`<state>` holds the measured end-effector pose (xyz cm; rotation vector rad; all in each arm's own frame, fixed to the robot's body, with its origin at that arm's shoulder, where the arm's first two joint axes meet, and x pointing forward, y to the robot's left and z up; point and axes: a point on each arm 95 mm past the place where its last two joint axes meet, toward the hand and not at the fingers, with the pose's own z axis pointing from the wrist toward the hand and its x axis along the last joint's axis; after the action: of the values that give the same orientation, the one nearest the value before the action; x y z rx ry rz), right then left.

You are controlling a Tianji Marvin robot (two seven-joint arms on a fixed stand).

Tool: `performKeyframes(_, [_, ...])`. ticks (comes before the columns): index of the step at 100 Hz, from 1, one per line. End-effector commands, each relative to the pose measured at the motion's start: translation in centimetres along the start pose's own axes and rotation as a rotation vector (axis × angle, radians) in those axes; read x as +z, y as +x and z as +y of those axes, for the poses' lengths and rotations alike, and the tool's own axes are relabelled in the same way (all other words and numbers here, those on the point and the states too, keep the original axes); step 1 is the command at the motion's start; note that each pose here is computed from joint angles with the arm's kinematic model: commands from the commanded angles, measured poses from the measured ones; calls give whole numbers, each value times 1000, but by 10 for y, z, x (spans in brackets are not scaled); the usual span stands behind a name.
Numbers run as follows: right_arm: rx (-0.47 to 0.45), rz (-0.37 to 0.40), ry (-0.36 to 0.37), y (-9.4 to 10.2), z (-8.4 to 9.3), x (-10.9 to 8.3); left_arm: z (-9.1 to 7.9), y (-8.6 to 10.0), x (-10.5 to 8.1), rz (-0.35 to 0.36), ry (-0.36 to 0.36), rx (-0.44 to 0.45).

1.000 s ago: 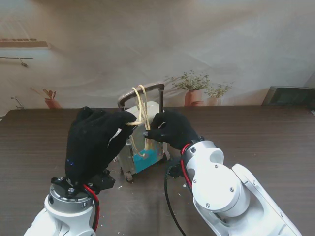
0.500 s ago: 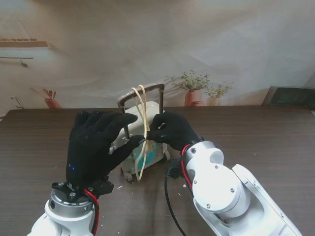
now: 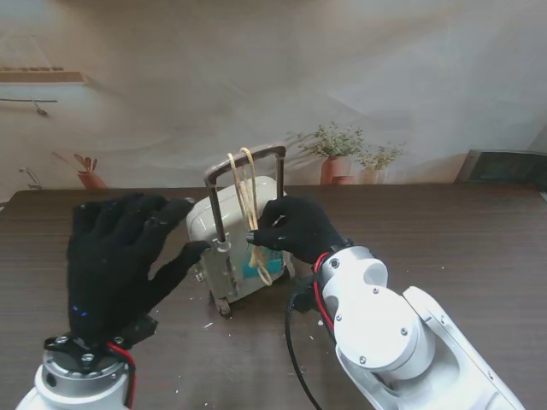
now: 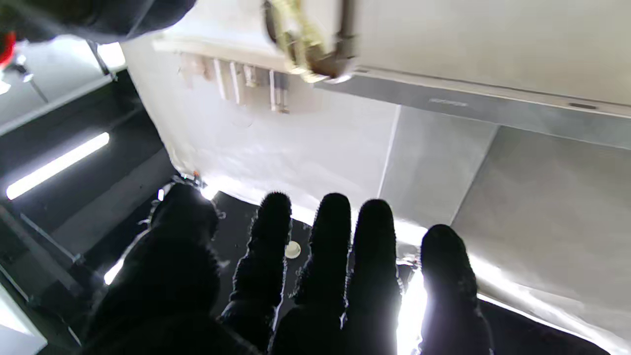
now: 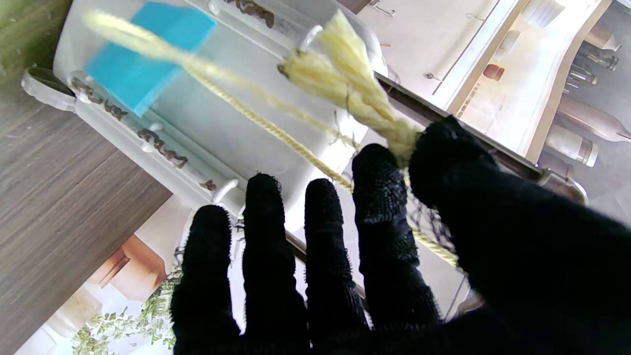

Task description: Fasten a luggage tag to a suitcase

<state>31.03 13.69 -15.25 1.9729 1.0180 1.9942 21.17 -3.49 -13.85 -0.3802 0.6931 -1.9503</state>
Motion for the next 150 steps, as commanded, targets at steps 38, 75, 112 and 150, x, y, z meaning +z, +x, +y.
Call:
performKeyframes(38, [2, -3, 29, 0, -2, -3, -2, -50, -8, -64, -289, 43])
performKeyframes(75, [12, 2, 38, 2, -2, -5, 31, -70, 6, -25, -512, 21])
performKeyframes(112, [22, 6, 46, 2, 0, -8, 78, -85, 12, 40, -548, -10])
performKeyframes(150, [25, 14, 54, 1, 1, -13, 111, -90, 16, 103, -617, -59])
